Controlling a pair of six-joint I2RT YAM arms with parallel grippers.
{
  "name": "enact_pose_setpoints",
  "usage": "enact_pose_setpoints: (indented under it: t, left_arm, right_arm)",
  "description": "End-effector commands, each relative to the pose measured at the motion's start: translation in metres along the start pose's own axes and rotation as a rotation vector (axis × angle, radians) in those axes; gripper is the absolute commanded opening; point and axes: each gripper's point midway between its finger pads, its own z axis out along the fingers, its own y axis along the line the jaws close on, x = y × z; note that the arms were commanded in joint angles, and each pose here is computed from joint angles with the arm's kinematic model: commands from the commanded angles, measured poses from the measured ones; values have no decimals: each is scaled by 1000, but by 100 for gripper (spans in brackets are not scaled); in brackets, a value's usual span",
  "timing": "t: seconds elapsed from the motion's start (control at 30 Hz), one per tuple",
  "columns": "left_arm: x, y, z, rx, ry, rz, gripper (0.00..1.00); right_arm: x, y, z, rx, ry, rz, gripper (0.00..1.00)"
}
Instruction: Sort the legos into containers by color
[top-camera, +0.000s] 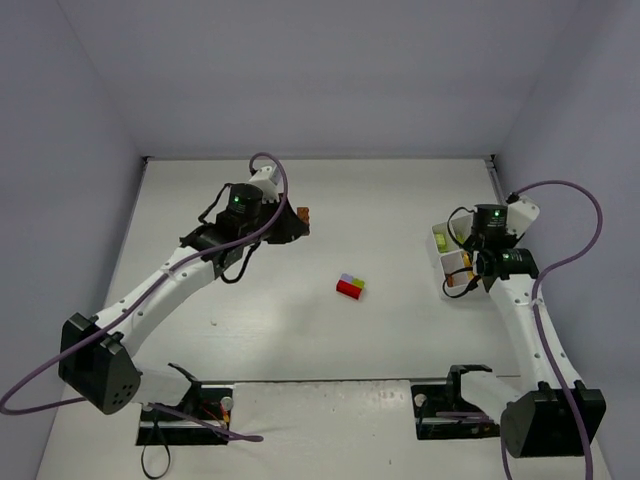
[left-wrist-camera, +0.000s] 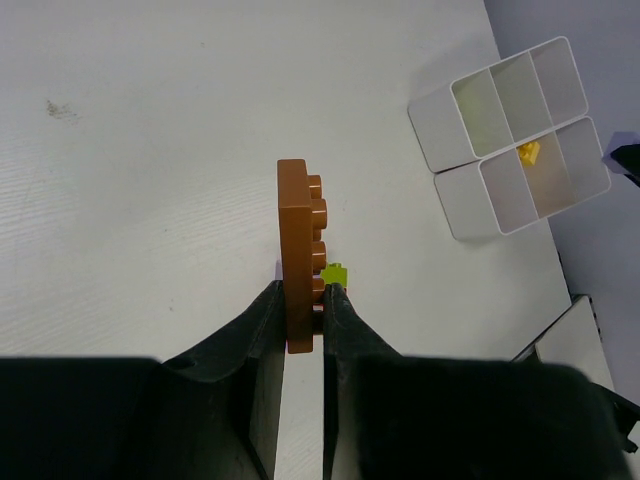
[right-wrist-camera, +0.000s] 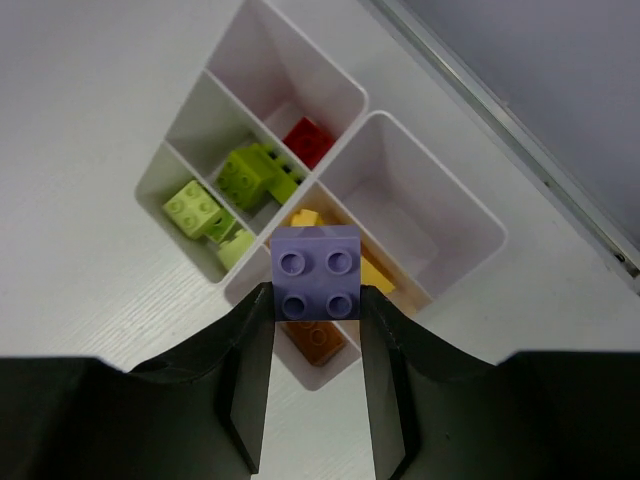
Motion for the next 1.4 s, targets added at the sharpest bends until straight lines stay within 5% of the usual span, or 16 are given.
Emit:
enact_pose_setpoints:
  t: [0.0, 0.57, 0.8, 1.03, 1.17, 1.37]
  left_arm:
    - [-25, -22, -21, 69, -63, 56, 1]
    - [-18, -26, -28, 95, -40, 70, 1]
    - [-18, -27, -26, 99, -37, 71, 1]
    - [-19, -31, -24, 121, -34, 70, 1]
    - [-19, -37, -24, 159, -30, 104, 1]
    - [-17, -47, -23, 243, -28, 207, 1]
  right_arm:
    - [1, -22, 14, 90, 8, 104, 0]
    - [12, -63, 51, 267, 58, 214, 16]
    - [7, -59, 52, 248, 56, 210, 46]
    - [-6, -47, 42, 167, 41, 190, 52]
    - [-24, -11, 29, -47, 20, 126, 52]
    - [-52, 116, -51, -762, -93, -37, 55]
